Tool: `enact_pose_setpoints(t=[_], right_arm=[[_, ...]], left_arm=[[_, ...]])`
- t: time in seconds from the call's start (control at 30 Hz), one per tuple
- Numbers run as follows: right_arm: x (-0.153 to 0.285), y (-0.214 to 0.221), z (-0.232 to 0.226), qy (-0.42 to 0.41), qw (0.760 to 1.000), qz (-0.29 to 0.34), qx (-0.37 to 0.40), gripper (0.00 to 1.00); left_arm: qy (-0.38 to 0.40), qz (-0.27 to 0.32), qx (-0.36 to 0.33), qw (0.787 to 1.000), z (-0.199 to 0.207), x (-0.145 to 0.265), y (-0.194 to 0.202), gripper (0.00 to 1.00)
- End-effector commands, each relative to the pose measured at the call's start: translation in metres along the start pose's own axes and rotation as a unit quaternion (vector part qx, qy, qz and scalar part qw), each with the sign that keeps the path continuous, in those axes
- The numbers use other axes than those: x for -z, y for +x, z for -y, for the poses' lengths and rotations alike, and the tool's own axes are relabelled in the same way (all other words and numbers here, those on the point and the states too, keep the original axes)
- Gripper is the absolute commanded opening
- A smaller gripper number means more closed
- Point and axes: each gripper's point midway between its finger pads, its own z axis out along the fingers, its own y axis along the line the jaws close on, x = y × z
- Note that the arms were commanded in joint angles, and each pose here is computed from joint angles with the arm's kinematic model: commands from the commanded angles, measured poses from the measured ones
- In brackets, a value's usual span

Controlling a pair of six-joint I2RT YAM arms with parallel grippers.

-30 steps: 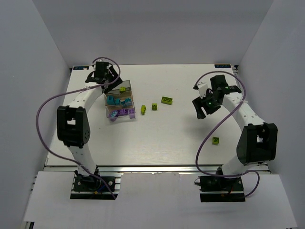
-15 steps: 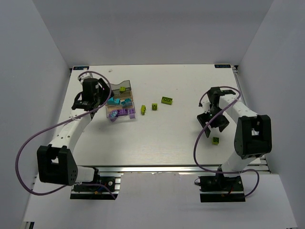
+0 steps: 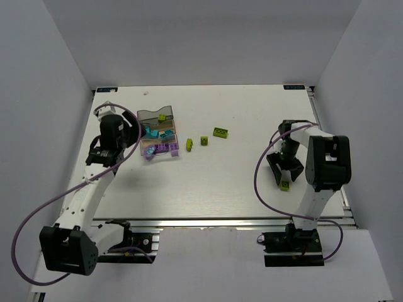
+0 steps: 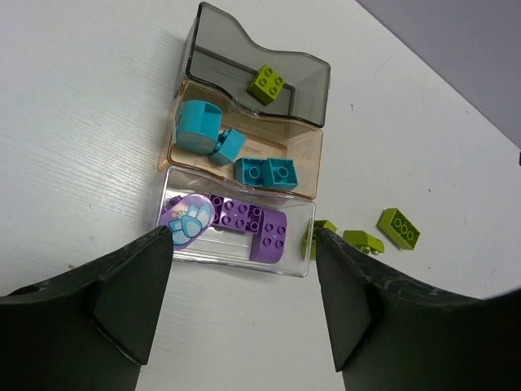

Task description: Sort the legos into containers by color

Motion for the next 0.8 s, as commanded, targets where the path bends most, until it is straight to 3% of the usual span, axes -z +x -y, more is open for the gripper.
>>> enact_pose_setpoints(t=[0.0,0.23,0.67,0.77], right_arm=[[0.004,-0.015,-0.001,-0.006,1.0,0.015,-0.009,0.72],[-0.001,-0.009,-0.003,-0.01,1.0,-0.002,-0.013,0.57],[-0.006,0.02,-0.013,-0.023,0.999,-0.024,-0.016,0.56],[-0.004,0.014,-0.012,-0.022,1.0,-0.013,-0.015,0.46]], left_arm=[[-0.005,0.011,0.004,1.0,-0.007,0.015,-0.003,0.8],[-0.004,0.027,0.017,0.999,-0.011,0.037,-0.007,0.8],[0.001,0.039,0.032,0.999,-0.015,0.057,-0.008,0.8],[0.004,0.043,0.035,0.998,-0.016,0.063,-0.007,0.8]])
